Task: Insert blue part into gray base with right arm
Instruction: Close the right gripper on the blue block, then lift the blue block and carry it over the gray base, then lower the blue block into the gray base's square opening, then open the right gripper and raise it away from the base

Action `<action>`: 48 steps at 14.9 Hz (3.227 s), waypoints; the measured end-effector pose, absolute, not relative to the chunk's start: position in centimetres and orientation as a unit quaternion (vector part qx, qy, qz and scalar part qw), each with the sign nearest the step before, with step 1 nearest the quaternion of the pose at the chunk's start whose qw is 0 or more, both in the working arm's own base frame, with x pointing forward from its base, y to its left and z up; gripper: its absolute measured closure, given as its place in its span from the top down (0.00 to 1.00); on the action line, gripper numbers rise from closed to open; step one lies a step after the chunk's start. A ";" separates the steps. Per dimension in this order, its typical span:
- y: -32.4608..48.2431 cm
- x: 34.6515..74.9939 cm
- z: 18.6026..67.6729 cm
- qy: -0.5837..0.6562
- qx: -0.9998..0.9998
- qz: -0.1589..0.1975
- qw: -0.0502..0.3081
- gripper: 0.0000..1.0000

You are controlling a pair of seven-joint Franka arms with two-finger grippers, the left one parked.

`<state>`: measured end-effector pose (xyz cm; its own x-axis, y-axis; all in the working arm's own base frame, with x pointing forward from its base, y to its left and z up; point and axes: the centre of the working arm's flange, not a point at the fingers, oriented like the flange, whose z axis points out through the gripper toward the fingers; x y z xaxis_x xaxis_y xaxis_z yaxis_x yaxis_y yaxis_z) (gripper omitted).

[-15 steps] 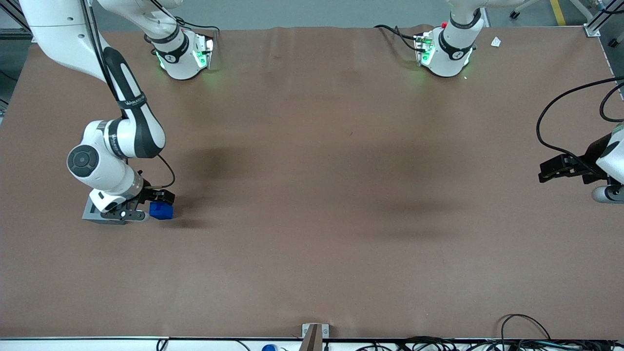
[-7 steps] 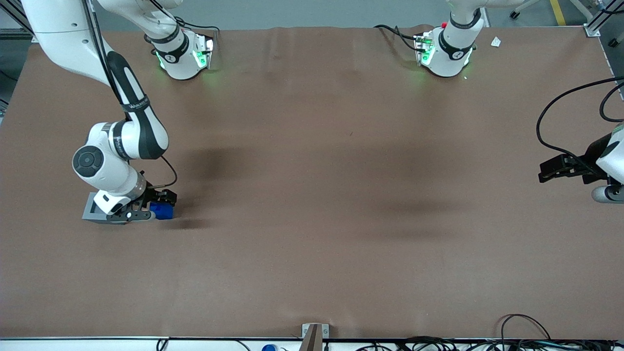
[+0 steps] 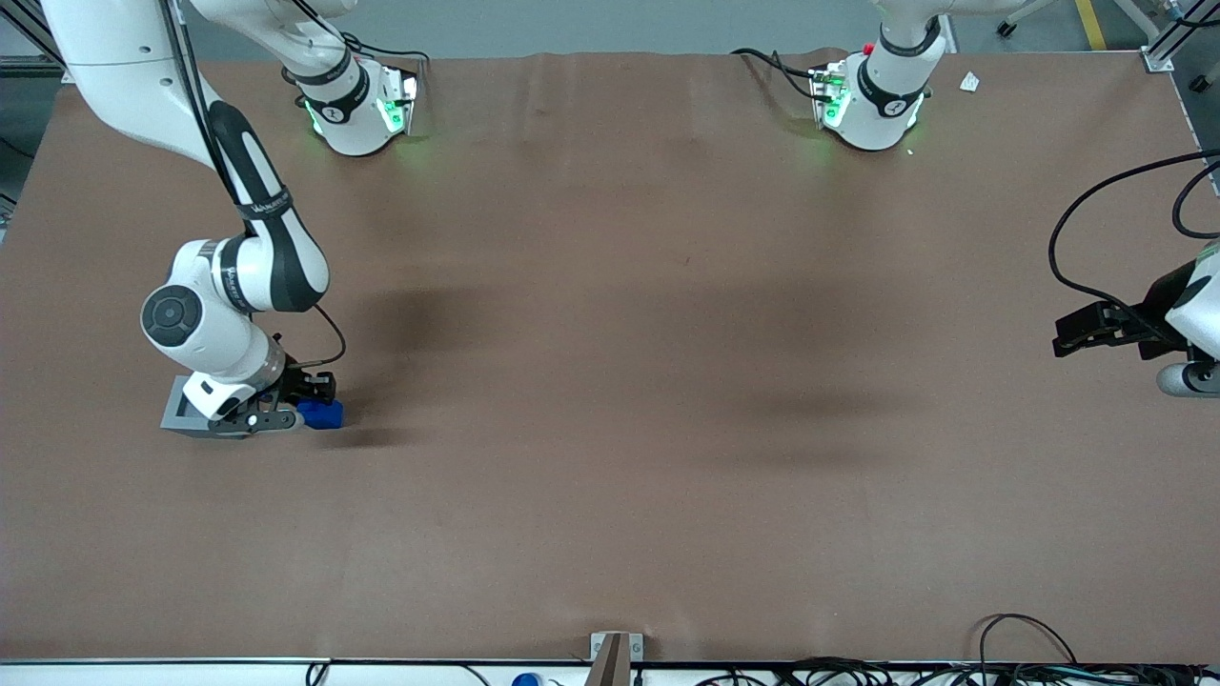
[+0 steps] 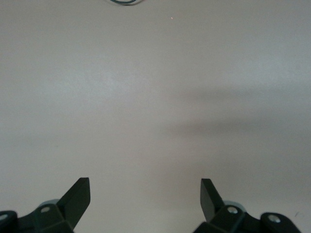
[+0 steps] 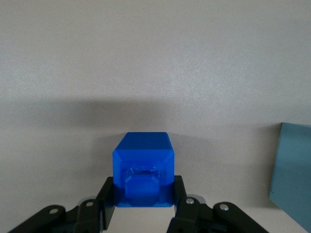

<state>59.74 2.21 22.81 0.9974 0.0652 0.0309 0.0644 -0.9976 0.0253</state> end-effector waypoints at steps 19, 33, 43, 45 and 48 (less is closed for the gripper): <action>-16.2 60.9 34.9 0.036 0.999 -0.026 0.003 0.51; -18.3 62.1 30.0 -0.005 0.999 -0.042 -0.016 0.51; -18.3 62.9 28.1 -0.005 0.999 -0.049 -0.018 0.84; -18.6 63.4 28.6 -0.006 0.999 -0.041 -0.015 1.00; -19.1 64.3 32.2 -0.007 1.000 -0.016 -0.009 1.00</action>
<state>64.30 -19.06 32.21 0.9994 -0.0138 -0.0315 -0.0143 -0.9998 -0.0169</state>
